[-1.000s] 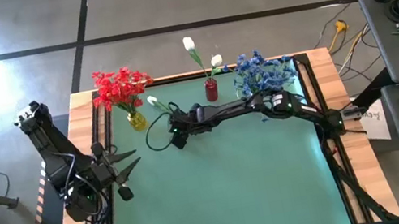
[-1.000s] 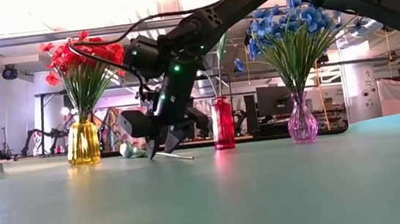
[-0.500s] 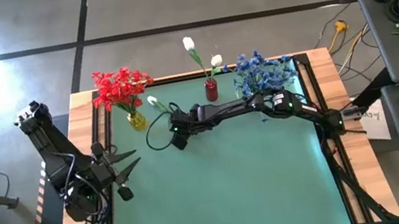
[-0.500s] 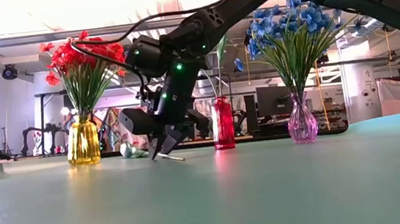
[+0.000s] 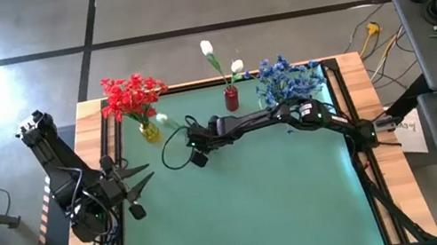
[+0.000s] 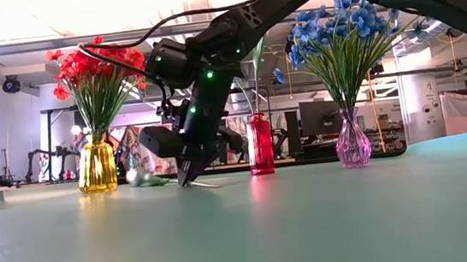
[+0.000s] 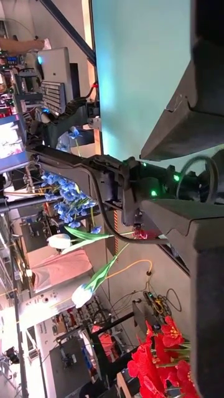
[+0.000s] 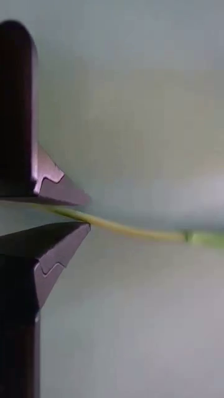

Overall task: Sort flowers into vase by color
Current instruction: Put the white flower into the red vase

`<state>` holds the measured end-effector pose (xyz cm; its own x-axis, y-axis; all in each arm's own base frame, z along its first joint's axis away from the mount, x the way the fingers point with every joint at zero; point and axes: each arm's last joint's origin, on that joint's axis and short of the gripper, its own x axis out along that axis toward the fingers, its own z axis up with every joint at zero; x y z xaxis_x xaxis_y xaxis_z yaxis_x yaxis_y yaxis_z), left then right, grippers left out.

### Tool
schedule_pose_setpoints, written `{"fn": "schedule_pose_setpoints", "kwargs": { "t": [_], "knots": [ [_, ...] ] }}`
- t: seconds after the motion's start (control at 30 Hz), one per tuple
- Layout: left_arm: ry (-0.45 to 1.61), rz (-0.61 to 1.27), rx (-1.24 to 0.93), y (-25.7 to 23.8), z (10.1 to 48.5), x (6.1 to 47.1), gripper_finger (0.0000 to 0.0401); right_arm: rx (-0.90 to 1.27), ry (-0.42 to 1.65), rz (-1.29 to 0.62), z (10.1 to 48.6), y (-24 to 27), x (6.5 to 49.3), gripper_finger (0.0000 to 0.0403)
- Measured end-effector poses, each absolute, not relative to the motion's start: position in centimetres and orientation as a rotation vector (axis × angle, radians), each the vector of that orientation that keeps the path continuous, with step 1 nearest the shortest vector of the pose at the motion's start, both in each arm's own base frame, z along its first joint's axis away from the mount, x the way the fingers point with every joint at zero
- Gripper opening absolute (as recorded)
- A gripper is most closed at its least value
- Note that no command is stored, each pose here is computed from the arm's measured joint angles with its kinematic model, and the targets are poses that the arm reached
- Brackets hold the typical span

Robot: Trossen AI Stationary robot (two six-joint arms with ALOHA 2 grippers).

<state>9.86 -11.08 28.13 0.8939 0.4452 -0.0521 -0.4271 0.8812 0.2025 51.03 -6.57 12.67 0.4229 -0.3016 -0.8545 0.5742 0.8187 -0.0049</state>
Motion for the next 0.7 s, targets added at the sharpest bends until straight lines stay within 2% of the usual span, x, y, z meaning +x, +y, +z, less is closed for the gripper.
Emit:
{"fn": "schedule_pose_setpoints", "kwargs": {
  "t": [0.23,0.7],
  "knots": [
    [0.098,0.455,0.186,-11.1,28.1,9.9,0.0100,0.260,1.085,-0.504,14.1,-4.6,50.1,0.0028],
    [0.095,0.456,0.175,-11.1,28.1,9.9,0.0100,0.144,1.300,-0.458,14.4,0.7,48.0,0.0027]
  ]
}}
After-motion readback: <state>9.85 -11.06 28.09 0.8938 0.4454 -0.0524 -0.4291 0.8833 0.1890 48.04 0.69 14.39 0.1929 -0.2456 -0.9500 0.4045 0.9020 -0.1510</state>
